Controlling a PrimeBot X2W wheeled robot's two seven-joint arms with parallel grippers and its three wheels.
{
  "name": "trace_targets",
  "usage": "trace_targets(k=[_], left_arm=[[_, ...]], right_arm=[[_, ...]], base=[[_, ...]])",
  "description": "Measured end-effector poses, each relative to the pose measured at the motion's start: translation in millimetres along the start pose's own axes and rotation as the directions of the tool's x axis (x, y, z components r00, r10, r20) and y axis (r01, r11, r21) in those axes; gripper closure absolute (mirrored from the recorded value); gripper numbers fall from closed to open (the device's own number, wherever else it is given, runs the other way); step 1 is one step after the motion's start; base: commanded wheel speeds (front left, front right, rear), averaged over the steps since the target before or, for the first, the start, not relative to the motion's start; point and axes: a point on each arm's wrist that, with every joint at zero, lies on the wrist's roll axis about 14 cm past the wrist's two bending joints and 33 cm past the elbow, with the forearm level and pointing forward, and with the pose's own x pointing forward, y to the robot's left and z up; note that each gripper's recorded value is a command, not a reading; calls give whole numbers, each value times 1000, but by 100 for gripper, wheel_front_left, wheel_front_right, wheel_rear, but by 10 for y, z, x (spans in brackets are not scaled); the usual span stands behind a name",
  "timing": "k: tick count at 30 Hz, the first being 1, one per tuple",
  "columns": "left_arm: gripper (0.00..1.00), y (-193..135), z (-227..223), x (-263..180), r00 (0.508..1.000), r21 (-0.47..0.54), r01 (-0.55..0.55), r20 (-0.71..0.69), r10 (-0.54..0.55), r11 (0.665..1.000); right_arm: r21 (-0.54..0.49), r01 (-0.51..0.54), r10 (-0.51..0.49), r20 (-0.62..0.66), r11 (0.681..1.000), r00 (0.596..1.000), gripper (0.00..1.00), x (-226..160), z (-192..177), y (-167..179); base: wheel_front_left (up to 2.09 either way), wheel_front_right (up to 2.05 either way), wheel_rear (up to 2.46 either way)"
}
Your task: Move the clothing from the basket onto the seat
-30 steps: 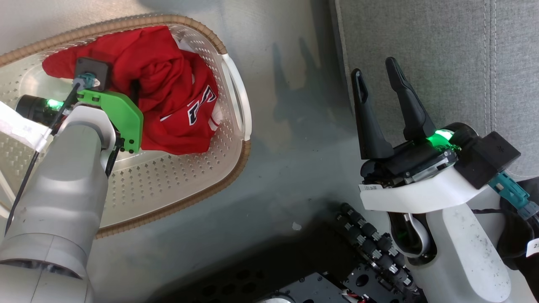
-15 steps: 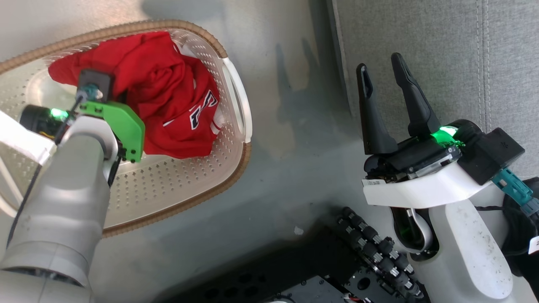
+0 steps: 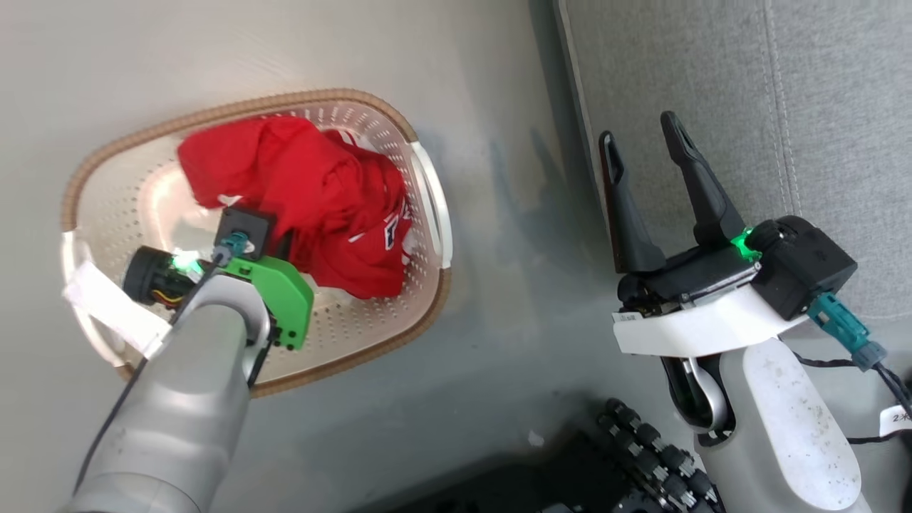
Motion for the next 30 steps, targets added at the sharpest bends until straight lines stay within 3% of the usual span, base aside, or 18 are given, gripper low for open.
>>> trace_targets(k=[9,16,24,30], left_arm=[[100,-163,590,-461,980,4,-24,197,23,1000],[100,-183,1061,-941,927,-23,-84,365,87,996],[100,-94,1661,-1670,790,-82,-166,585,182,983],[100,-132,2068,-2321,644,-89,-208,737,205,974]], right_arm=[[-38,-36,38,51,999,998,0,-115,271,161],[-56,-68,73,104,996,992,0,-245,523,317],[-60,-91,99,148,994,984,0,-441,789,463],[-66,-101,111,179,993,977,0,-586,975,535]], base=[[0,0,0],[0,0,0],[0,0,0],[0,0,0]])
